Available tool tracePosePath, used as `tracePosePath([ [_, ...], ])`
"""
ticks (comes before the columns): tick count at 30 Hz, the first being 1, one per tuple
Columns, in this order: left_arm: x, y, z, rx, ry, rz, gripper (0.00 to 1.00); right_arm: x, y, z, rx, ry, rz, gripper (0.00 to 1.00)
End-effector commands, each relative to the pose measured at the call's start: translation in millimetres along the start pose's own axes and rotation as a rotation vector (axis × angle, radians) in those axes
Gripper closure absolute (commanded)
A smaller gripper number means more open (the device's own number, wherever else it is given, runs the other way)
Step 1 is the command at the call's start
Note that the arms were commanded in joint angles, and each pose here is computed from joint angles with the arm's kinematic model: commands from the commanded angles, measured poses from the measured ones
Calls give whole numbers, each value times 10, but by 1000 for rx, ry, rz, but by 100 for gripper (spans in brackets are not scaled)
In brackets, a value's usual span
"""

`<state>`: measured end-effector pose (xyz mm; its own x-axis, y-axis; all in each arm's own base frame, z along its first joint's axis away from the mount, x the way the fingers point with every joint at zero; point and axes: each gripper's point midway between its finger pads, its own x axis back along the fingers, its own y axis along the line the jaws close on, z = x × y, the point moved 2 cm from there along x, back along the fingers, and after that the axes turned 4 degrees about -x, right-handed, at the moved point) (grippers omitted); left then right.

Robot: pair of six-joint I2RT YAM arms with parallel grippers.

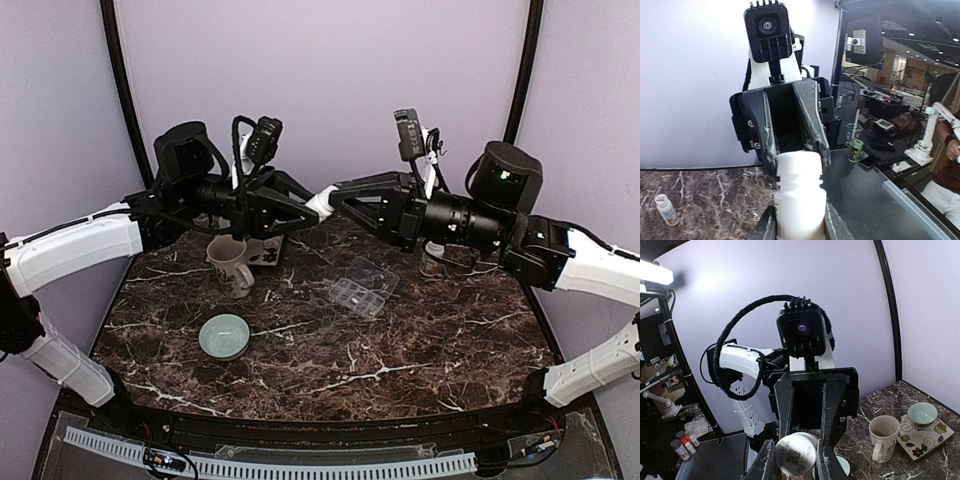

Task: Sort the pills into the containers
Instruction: Screw the lid of the pill bottle onto the pill bottle.

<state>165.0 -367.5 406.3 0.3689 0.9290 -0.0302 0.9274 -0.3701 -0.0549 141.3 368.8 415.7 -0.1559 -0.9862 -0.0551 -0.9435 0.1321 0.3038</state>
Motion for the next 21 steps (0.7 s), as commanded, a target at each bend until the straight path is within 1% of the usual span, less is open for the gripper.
tracePosePath([
  [1, -250, 6, -271, -221, -73, -216, 100, -238, -584, 1506, -290, 436, 222, 93],
  [7, -176, 184, -281, -333, -79, -429, 100, -269, -674, 1633, -412, 439, 281, 94],
  [10, -175, 221, -295, -401, -75, -504, 100, -274, -726, 1692, -446, 442, 314, 94],
  [15, -169, 300, -299, -464, -61, -605, 100, -244, -814, 1774, -466, 463, 378, 94],
  [21, 5, 379, -288, -498, -60, -755, 100, -149, -890, 1838, -460, 493, 451, 95],
])
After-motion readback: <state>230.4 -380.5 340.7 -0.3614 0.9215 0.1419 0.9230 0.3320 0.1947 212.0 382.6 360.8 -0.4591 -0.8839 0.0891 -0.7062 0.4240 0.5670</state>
